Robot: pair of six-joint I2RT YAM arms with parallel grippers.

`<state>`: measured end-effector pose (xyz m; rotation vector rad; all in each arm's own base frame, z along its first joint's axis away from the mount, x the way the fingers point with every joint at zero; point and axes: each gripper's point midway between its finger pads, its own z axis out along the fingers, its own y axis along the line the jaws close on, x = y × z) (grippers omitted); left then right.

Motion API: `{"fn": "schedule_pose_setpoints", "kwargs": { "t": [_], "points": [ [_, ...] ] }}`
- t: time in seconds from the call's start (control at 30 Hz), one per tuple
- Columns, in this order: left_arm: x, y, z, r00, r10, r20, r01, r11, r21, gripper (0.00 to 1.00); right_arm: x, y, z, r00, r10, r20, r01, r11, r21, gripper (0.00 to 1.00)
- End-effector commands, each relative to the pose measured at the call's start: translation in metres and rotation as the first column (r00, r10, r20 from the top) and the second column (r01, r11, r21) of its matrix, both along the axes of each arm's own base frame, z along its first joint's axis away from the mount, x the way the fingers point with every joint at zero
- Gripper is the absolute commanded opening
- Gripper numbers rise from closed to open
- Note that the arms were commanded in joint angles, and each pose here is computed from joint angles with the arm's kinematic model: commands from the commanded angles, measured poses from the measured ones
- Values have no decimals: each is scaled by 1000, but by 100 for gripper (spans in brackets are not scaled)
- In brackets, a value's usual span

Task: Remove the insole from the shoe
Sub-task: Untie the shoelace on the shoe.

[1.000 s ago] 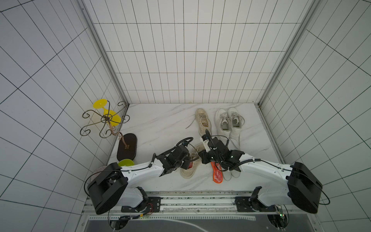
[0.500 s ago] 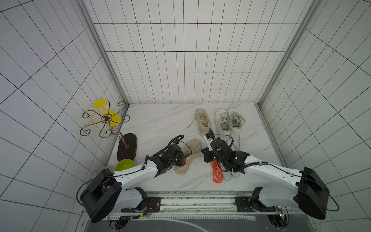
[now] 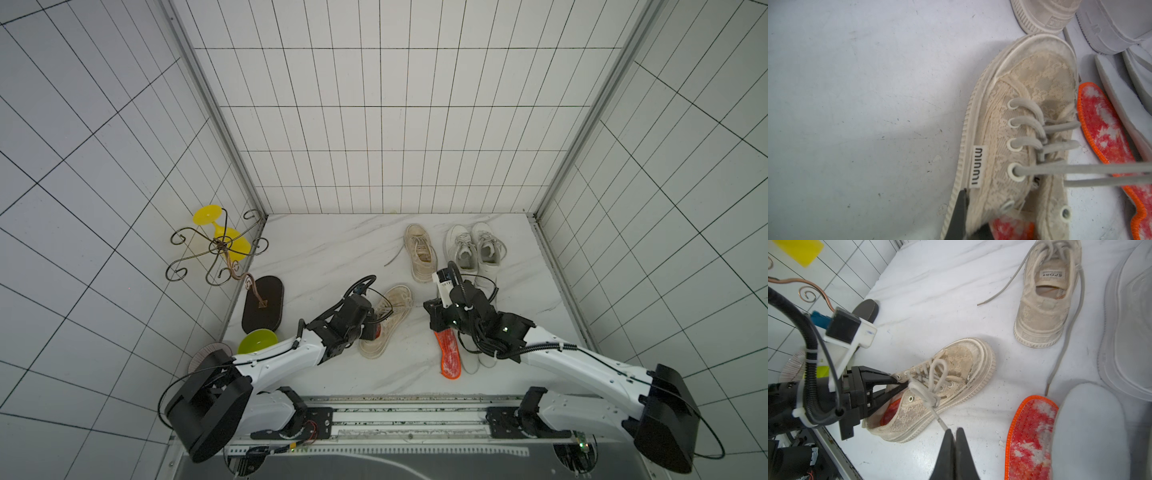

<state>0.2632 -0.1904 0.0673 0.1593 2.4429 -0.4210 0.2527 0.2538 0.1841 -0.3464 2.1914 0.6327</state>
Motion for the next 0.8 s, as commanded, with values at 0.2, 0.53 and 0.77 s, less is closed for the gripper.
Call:
{"fn": "schedule_pose_setpoints", "kwargs": {
  "t": [0.2, 0.53, 0.77],
  "points": [
    [9, 24, -5, 993, 116, 15, -116, 993, 29, 0, 15, -54, 3, 986, -163, 32, 165, 983, -77, 0],
    [10, 23, -6, 994, 112, 12, -113, 993, 30, 0, 32, -106, 37, 939, -327, 103, 333, 942, -42, 0],
    [10, 21, -7, 994, 104, 11, -105, 994, 28, 0, 37, -121, 52, 911, -390, 134, 395, 919, -14, 0]
  ]
}}
